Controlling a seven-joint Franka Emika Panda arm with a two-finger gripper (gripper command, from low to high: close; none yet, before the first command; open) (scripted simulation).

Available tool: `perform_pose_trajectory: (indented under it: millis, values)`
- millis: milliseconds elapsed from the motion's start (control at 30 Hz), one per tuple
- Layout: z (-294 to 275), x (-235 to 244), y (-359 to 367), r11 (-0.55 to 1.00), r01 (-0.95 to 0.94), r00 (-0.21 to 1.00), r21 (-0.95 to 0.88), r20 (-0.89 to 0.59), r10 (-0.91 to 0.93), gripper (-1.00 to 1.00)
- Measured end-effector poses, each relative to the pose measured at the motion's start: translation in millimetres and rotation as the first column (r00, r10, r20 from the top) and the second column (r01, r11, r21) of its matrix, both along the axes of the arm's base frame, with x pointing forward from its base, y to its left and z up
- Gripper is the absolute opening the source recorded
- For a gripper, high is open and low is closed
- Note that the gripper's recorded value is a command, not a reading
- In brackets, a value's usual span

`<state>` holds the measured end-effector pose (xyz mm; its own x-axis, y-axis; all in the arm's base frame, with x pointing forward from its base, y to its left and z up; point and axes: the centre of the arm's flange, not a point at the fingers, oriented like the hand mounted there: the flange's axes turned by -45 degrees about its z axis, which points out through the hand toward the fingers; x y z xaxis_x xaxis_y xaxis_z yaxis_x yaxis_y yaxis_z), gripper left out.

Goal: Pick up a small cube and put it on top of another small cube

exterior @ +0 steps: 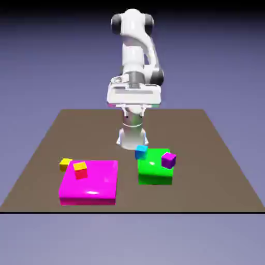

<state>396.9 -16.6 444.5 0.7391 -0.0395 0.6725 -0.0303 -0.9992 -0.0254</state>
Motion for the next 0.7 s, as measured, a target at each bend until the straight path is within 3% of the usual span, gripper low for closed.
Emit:
perform_pose_trajectory:
  millis: [133, 267, 433, 700]
  values:
    - [-50, 13, -71, 0.952, 0.263, 0.951, 0.153, -0.206, -0.23, 0.0]
    - [-104, 7, -141, 0.814, 0.532, 0.812, 0.232, -0.413, -0.413, 0.0]
    - [-169, -31, -230, 0.52, 0.823, 0.531, 0.227, -0.632, -0.564, 0.0]
    - [-246, -123, -331, -0.023, 0.998, 0.038, 0.062, -0.827, -0.562, 0.0]
